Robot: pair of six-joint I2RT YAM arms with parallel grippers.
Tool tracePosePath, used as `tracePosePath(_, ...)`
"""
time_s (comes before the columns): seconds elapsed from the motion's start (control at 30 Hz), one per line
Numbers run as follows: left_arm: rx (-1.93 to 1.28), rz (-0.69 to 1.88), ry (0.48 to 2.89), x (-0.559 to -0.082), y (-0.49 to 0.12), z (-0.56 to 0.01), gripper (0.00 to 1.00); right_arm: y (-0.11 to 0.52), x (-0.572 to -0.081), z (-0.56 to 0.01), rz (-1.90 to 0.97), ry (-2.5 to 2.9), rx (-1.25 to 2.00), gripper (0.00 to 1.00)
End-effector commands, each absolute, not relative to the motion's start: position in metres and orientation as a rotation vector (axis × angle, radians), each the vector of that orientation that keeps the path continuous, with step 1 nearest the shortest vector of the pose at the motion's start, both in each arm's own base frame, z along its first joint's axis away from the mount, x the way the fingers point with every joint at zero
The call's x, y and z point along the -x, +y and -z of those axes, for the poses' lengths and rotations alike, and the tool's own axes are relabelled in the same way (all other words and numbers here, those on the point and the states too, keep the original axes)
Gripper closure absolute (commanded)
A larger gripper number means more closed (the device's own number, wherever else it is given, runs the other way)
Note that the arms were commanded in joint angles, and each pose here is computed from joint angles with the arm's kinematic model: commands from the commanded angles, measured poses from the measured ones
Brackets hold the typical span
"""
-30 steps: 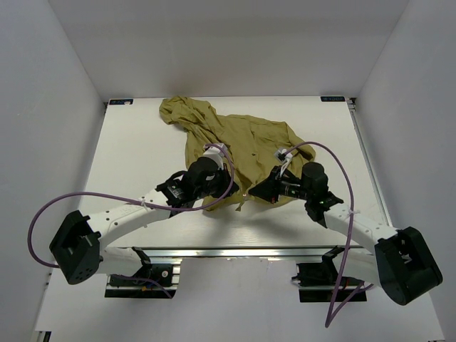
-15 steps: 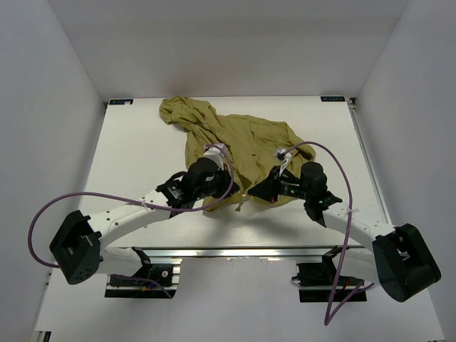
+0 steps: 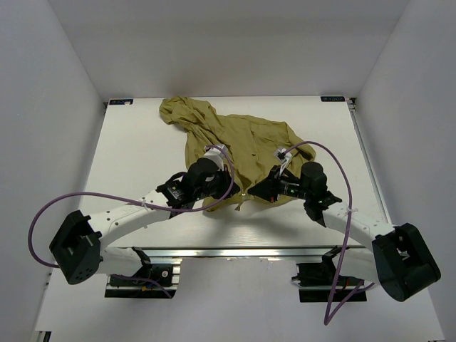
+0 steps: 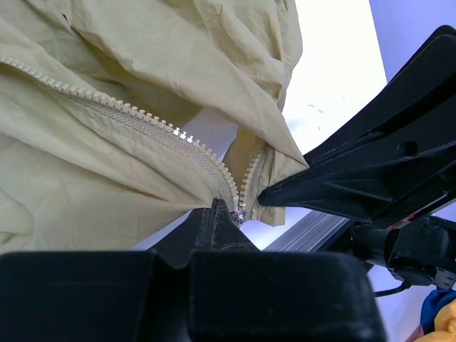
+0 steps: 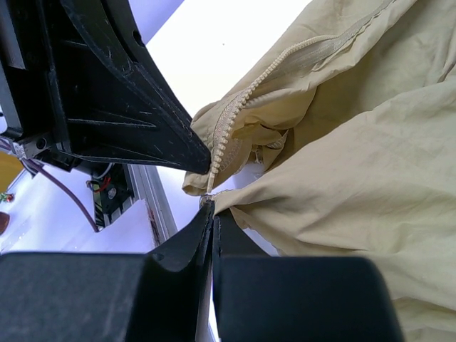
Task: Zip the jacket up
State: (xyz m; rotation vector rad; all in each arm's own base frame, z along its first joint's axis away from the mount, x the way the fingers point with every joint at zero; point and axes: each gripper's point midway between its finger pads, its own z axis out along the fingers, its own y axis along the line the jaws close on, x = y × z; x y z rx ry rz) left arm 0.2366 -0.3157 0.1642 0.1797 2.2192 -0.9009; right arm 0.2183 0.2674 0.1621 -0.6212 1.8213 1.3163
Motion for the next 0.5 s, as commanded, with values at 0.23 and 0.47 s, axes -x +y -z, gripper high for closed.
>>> tracePosePath(0.23,-0.199,0.946,2.163,-0.2320,-0.3153,-0.1818,1.00,0.2730,-0.2300,-0.1903,-1.309,1.714,0.621,1.00)
tracePosePath(0.47,-0.201,0.948,2.157,-0.2322,-0.3155,-0.1829,1.00,0.2728,-0.2316,-0.1917,-1.311,1.705,0.600,1.00)
